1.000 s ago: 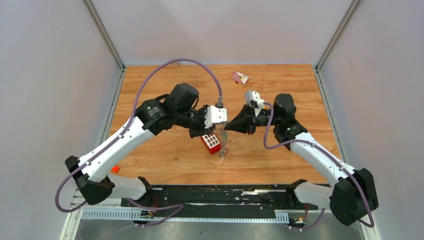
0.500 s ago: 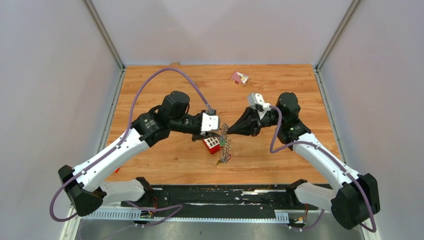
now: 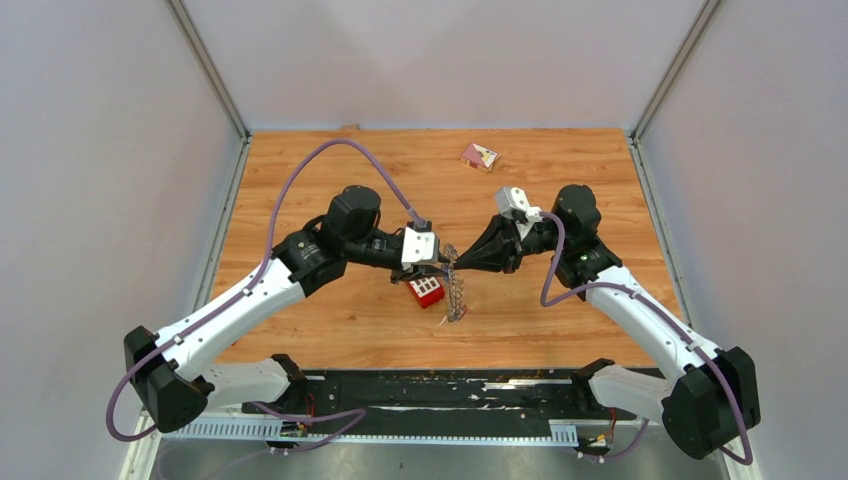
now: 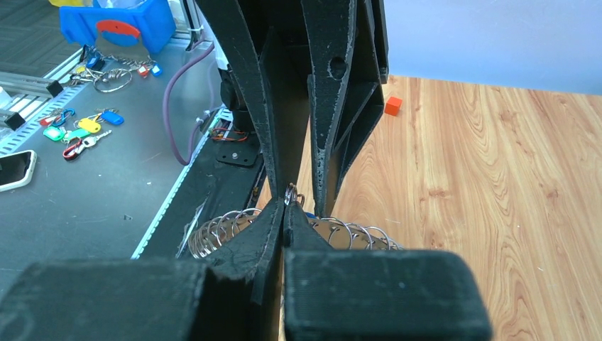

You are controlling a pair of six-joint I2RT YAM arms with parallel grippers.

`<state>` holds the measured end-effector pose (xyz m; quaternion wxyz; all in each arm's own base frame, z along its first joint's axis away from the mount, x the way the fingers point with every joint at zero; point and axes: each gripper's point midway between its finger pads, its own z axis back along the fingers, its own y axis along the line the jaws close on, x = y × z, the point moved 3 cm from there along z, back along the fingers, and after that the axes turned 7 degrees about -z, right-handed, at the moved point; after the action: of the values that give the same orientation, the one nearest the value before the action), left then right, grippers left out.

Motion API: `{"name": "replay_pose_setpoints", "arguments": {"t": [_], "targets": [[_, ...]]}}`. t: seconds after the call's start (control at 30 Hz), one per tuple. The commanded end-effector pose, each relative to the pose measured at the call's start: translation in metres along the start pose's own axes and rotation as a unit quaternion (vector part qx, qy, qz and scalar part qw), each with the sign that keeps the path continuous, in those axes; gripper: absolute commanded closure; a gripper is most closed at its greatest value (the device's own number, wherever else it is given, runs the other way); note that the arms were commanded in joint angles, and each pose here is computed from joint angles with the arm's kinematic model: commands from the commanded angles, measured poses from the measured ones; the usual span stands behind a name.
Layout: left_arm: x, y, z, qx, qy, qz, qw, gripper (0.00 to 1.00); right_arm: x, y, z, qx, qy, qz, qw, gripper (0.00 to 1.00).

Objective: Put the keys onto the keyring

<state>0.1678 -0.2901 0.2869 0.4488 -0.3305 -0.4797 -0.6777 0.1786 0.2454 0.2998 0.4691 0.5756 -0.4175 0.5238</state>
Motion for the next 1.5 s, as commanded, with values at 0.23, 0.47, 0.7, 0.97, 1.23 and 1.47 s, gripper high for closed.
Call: {"name": "replay_pose_setpoints", "arguments": {"t": [0.23,0.47,0.7,0.97,1.23,1.47], "targets": [[0.013,0.004,-0.003,-0.005,-0.039,0.0,0.999,0.68,0.019,0.005,0.001,0.013,-0.007,0.048,0.999,1.0],[0.008,0.002,-0.008,-0.013,-0.04,0.009,0.999,0.75,0.018,0.004,0.001,0.011,-0.007,0.047,0.999,1.0],[0.01,0.005,-0.008,-0.011,-0.042,0.014,0.999,0.81,0.015,0.003,0.0,0.01,-0.005,0.043,0.999,1.0],[0.012,0.006,-0.008,-0.01,-0.042,0.019,0.999,0.87,0.013,0.001,0.0,0.008,-0.003,0.042,0.999,1.0],[0.012,0.001,-0.004,-0.017,-0.033,0.031,0.999,1.0,0.008,-0.007,0.001,-0.016,0.007,0.043,0.999,1.0],[0.004,0.013,0.01,0.021,0.047,0.061,0.997,1.0,0.002,-0.014,0.003,-0.032,0.019,0.047,0.998,0.92]]}}
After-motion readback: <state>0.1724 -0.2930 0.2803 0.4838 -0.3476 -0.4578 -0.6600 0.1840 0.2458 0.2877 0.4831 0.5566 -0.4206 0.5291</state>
